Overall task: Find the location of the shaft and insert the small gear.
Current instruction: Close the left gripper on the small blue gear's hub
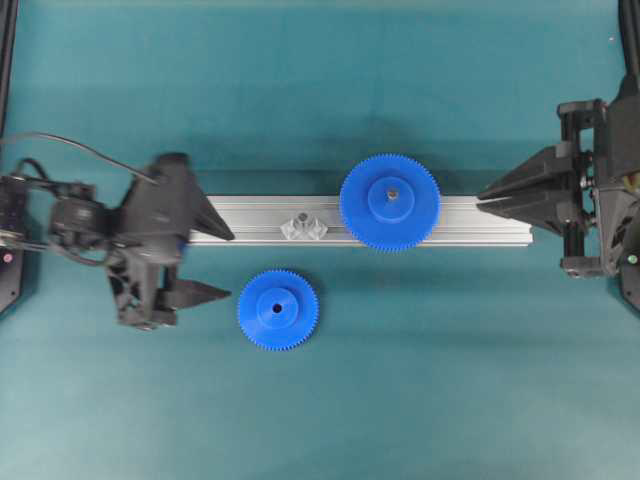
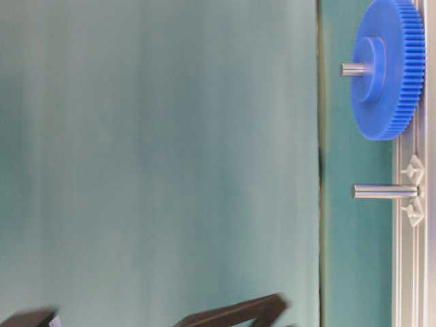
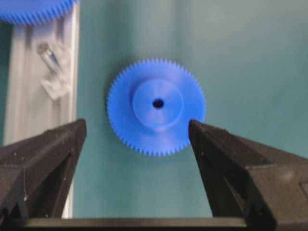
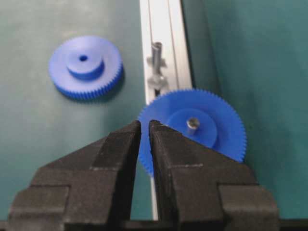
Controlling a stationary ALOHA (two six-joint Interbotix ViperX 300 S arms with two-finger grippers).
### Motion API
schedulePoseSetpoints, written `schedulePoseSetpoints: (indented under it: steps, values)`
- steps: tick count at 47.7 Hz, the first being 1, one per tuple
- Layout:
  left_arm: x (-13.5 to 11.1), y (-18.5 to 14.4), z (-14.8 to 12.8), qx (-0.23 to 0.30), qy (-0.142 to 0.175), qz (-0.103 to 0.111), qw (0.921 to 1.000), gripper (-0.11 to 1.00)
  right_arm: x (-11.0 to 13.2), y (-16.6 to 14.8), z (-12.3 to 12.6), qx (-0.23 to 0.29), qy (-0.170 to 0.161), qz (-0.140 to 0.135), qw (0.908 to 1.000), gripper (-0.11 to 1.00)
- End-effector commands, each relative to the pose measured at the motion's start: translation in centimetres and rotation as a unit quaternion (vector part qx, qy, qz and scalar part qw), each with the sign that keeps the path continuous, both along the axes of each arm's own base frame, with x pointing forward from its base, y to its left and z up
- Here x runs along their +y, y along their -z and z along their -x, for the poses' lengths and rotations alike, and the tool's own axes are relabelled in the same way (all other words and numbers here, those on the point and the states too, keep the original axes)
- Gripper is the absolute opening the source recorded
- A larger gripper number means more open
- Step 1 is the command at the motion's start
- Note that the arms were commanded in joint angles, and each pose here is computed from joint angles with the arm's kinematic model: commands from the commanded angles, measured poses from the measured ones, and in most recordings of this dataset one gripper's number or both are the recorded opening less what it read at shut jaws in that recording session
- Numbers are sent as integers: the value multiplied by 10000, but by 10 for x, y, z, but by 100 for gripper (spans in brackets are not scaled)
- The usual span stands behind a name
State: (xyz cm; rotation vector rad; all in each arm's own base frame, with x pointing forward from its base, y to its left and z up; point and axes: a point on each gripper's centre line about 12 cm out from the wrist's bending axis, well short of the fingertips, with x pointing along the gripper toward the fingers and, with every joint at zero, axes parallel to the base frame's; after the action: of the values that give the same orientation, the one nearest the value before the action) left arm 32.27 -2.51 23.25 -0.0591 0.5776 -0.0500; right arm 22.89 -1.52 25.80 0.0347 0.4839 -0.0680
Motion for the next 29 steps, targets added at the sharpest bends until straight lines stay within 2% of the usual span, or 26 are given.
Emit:
schedulePoseSetpoints:
  steps: [1,10,29]
  values:
    - [-4,-6,-13,-5,19,38,10000,87,-2,-5,-1,-77,56,-2,10000,21]
    - [-10,14,-34,417,-6,105,9991,87,-2,2,2,7,56,-8,10000,21]
    - [-32,54,-72,1118,198,19,9935,88,-2,9,7,75,63,-26,9999,21]
